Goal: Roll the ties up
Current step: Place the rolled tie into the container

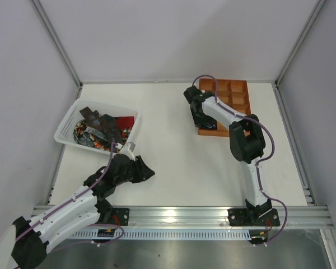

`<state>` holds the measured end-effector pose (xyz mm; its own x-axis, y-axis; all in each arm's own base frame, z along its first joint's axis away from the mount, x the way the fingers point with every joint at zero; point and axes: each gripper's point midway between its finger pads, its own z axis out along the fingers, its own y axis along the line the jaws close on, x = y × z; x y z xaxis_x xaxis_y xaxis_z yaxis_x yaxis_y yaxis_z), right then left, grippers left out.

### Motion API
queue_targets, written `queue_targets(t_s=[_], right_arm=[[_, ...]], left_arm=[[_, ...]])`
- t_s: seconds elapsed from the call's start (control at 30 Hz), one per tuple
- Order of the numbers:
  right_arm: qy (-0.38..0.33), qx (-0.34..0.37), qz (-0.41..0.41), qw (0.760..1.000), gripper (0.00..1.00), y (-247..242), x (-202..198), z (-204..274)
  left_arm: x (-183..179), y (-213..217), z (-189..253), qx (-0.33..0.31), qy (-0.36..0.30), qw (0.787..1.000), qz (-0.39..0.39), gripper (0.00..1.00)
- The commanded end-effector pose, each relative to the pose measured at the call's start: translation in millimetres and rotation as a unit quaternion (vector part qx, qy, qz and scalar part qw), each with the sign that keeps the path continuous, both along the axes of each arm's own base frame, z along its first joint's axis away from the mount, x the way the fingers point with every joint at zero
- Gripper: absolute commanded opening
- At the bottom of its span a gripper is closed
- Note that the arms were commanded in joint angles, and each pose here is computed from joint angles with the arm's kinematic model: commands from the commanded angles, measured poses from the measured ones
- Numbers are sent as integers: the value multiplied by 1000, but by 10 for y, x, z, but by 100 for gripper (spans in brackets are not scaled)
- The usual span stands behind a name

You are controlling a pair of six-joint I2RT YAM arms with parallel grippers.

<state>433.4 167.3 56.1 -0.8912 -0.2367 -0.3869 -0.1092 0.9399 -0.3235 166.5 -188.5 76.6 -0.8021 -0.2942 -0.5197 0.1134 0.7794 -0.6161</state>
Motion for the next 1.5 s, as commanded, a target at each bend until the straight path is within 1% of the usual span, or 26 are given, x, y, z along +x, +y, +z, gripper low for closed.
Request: queue_targets(t_s=[0.0, 0.23, 0.43, 0.57, 0.6, 0.63, 0.7, 0.73, 0.83, 0.87, 0.93, 0.97, 1.0, 1.03, 1.07, 1.47], right_arm=[[-32, 62, 12, 997, 60, 149, 40, 346], [-29, 93, 3, 995, 64, 96, 23, 419], [-46, 120, -1, 992, 64, 45, -80, 580], [-55, 154, -5, 987, 64, -1, -213, 692], [-72, 168, -7, 983, 64, -11, -224, 809], [-66, 168, -8, 984, 64, -49, -290, 752], [-78, 187, -7, 979, 64, -51, -312, 814], [-78, 196, -4, 977, 64, -73, -391, 828], [-77, 247, 2, 966, 63, -44, -470, 843], [-73, 263, -4, 962, 62, -81, -475, 828], [-87, 273, -24, 958, 47, -155, -430, 804], [-84, 284, -23, 955, 36, -135, -438, 752], [-86, 284, -26, 955, 12, -162, -419, 733], [-86, 286, -29, 954, 1, -157, -413, 717], [-86, 284, -32, 954, 0, -165, -391, 680], [-75, 293, -68, 951, 0, -150, -253, 377]], left_arm=[[24, -13, 32, -4, -12, 1000, -8, 44], [18, -22, 32, -6, -11, 1000, -10, 43], [23, -21, 35, -6, -11, 1000, -9, 43], [22, -24, 35, -6, -11, 1000, -9, 43], [25, -26, 45, -7, -12, 1000, -9, 43], [21, -26, 43, -7, -12, 1000, -10, 43], [23, -28, 49, -9, -12, 1000, -10, 43], [25, -27, 49, -9, -12, 1000, -9, 43], [24, -30, 57, -11, -13, 1000, -9, 43], [22, -30, 59, -11, -12, 1000, -8, 43], [22, -25, 67, -11, -13, 1000, -8, 43], [20, -24, 64, -11, -12, 1000, -8, 43], [16, -29, 71, -11, -13, 1000, -9, 43], [21, -28, 82, -12, -14, 1000, -8, 43], [17, -26, 79, -11, -13, 1000, -9, 43], [10, -5, 66, -8, -13, 1000, -6, 43]])
